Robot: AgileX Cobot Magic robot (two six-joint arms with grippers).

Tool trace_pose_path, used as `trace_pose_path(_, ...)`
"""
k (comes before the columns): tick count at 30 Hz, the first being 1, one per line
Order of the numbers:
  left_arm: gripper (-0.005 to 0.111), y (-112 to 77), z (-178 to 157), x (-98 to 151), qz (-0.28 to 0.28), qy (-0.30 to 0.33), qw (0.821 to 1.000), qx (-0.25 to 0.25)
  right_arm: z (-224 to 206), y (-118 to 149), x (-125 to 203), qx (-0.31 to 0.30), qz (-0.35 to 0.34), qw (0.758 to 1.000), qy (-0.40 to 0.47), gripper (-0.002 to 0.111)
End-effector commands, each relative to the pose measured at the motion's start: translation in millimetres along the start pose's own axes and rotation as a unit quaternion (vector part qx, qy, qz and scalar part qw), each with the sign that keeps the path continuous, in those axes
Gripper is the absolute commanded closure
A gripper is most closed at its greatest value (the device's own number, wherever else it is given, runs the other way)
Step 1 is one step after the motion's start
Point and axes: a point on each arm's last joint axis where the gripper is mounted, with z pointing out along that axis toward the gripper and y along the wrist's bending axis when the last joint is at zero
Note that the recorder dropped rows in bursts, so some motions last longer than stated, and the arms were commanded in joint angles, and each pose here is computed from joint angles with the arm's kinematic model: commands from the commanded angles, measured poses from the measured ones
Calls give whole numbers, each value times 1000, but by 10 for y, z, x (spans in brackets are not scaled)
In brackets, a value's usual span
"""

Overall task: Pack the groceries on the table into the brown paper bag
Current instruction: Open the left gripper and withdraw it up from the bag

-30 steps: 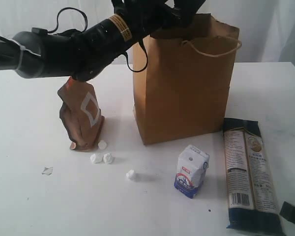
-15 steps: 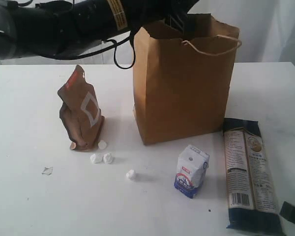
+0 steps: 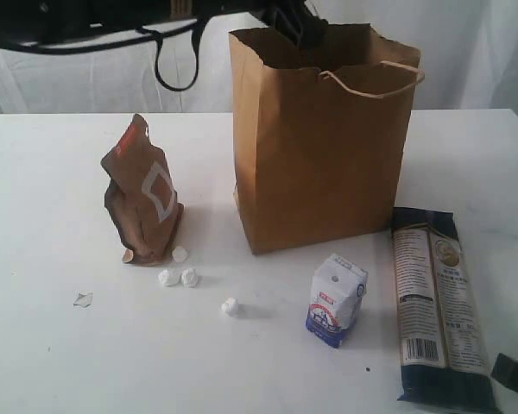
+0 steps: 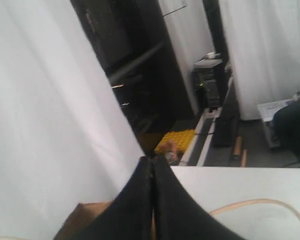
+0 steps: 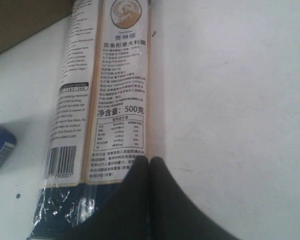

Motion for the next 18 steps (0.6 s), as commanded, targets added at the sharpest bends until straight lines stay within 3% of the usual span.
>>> trace_pose_path(1, 107, 116, -256, -305, 47, 35, 996, -74, -1, -14, 3, 4, 3, 1000, -2, 108)
trace_pose_path(6, 107, 131, -515, -613, 99, 42, 988, -112, -1, -14, 3, 4, 3, 1000, -2, 108)
trace_pose_path(9, 107, 212, -717, -675, 92, 61, 974, -198, -1, -14, 3, 4, 3, 1000, -2, 108)
trace_pose_path(13, 107, 374, -1087, -584, 90, 125, 917, -369, -1, -14, 3, 4, 3, 1000, -2, 108)
trace_pose_path(16, 107, 442, -1342, -457, 97, 173, 872, -448, -1, -14, 3, 4, 3, 1000, -2, 108)
trace_pose_path(18, 107, 559, -1492, -305, 82, 195, 852, -479, -1, -17, 4, 6, 3, 1000, -1, 108)
